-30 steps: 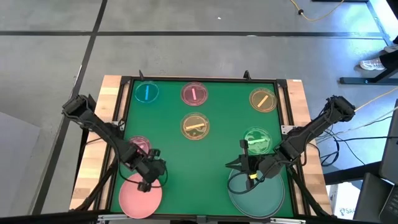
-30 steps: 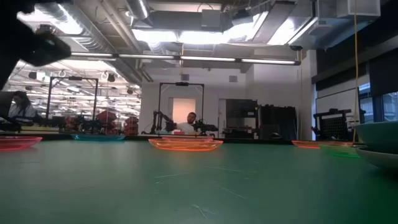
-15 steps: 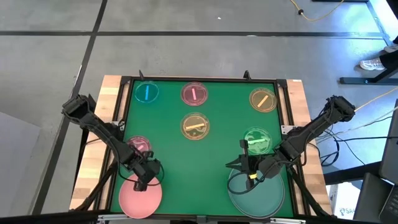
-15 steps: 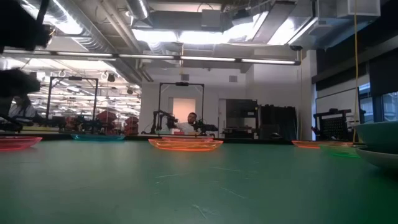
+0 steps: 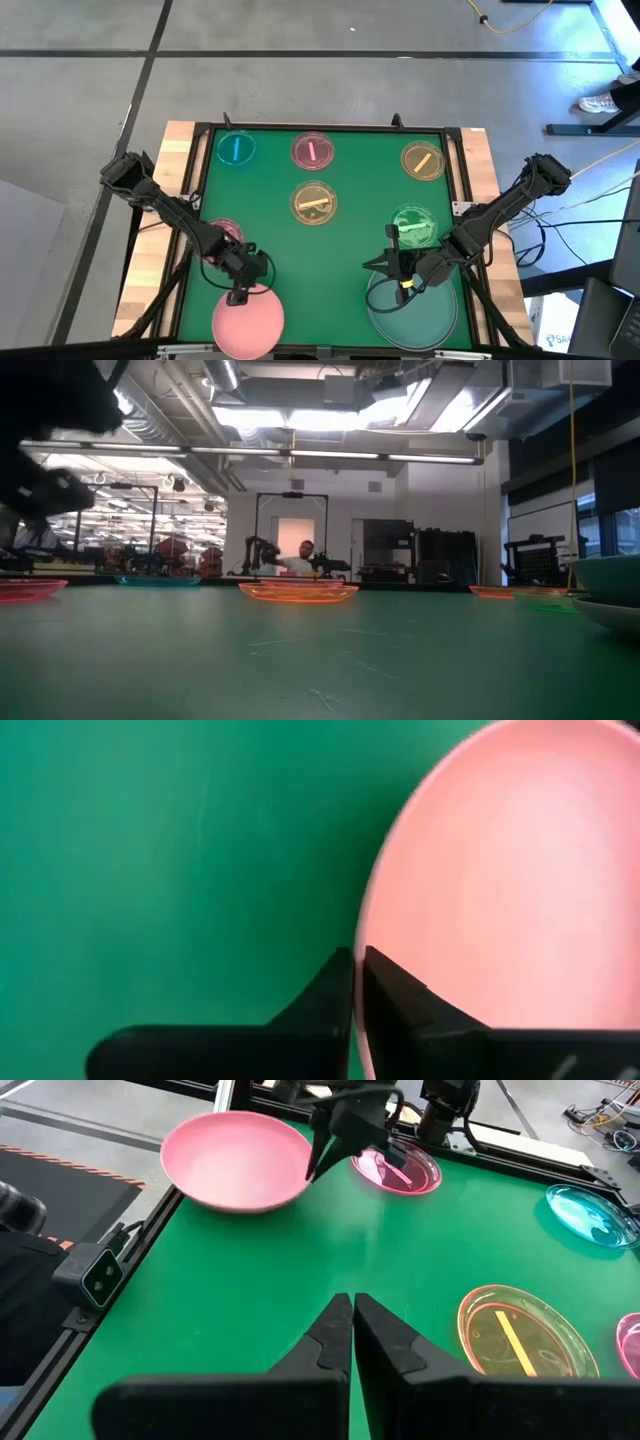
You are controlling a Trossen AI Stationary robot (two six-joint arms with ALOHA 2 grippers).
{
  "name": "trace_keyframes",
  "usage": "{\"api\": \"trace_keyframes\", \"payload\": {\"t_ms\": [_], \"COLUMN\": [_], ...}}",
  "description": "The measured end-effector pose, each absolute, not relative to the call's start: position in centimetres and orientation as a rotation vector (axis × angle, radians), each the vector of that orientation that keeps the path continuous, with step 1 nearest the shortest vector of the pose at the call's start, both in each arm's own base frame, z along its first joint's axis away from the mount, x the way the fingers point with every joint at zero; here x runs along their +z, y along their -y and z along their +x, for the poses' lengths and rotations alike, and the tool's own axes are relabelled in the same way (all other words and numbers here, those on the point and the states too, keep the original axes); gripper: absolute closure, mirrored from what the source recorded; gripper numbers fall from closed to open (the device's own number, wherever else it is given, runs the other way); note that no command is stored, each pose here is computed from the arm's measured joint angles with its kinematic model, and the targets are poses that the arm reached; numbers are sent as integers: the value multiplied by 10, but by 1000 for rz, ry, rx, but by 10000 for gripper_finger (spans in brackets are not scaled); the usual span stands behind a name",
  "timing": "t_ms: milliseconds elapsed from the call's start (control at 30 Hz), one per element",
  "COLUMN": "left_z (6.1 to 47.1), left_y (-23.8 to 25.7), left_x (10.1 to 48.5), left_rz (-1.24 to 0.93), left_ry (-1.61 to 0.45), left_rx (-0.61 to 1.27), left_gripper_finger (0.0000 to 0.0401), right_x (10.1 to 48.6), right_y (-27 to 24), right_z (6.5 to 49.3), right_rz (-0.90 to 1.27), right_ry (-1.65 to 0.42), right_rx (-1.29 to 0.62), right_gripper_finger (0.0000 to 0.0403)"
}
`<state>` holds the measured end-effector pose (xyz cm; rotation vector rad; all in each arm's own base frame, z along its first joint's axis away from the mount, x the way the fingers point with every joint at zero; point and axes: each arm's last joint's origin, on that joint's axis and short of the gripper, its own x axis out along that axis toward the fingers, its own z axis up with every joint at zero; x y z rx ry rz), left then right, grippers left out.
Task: Stack plastic plates
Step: Stack the light orange plate on top of the green plate
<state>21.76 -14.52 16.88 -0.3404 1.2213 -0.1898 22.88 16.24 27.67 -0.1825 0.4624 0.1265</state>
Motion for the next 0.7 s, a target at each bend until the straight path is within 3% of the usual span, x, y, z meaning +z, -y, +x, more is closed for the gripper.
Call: {"api": "trace_keyframes", "payload": {"t_ms": [467,700], "left_z": [276,311], "left_y": [117,105], "left_x": [212,195], "left_rz": [-241,-207], "left_ry": [-733,-592], "left_rx": [18,35], "left_gripper_finger": [391,391], "right_x": [282,303], "right_y": [-164,-166], "right_z": [231,234], "right_rz": [-146,-117], "right_ry": [-412,-356], "right_rx": [130,122], "right_gripper_finger": [395,395]}}
